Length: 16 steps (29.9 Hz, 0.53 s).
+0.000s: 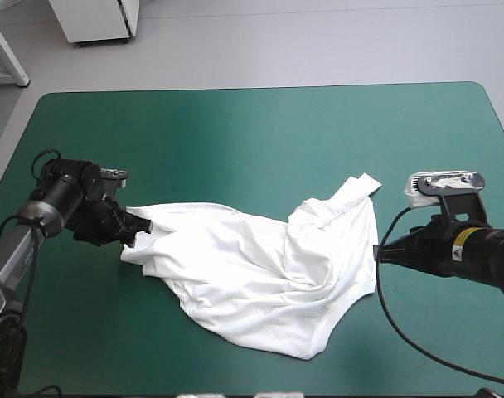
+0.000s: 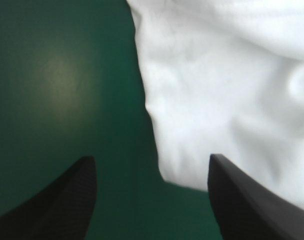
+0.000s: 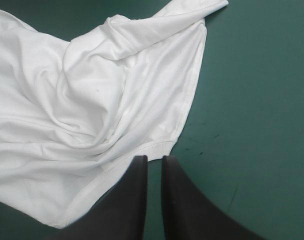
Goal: Fold the cloth
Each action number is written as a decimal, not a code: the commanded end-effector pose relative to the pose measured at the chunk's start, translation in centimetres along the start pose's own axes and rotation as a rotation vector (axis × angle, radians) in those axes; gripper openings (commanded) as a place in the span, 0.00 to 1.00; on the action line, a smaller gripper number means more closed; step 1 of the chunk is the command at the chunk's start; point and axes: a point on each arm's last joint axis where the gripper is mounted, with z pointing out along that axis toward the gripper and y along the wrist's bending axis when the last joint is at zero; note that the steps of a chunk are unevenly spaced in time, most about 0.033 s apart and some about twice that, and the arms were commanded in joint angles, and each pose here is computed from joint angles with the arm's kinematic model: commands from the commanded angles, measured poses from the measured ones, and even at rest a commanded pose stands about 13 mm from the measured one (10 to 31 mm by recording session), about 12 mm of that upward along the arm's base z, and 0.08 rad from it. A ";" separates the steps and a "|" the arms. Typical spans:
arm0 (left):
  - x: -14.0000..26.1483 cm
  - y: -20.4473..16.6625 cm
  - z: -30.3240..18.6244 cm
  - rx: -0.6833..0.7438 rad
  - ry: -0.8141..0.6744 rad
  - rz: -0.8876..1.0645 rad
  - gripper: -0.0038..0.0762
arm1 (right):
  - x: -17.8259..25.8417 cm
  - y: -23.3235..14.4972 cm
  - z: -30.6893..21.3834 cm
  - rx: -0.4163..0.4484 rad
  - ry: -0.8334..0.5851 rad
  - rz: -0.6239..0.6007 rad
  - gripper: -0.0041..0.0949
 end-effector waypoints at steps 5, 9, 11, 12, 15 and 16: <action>-4.3 0.4 -0.3 -0.035 -0.106 0.012 0.63 | -1.2 0.3 -0.3 -0.017 -0.081 -0.004 0.15; -5.6 0.3 1.3 -0.038 -0.089 0.016 0.62 | -1.3 0.3 -0.3 -0.020 -0.088 -0.004 0.15; -6.0 0.3 1.9 -0.033 -0.090 0.015 0.60 | -1.3 0.3 -0.3 -0.020 -0.088 -0.004 0.15; -6.1 0.2 2.2 -0.030 -0.090 0.014 0.59 | -1.3 0.3 -0.3 -0.020 -0.088 -0.004 0.15; -6.4 0.2 2.7 -0.030 -0.100 0.015 0.55 | -1.3 0.3 -0.3 -0.020 -0.088 -0.004 0.15; -6.5 0.2 2.8 -0.027 -0.105 0.015 0.53 | -1.3 0.3 -0.3 -0.020 -0.088 -0.004 0.15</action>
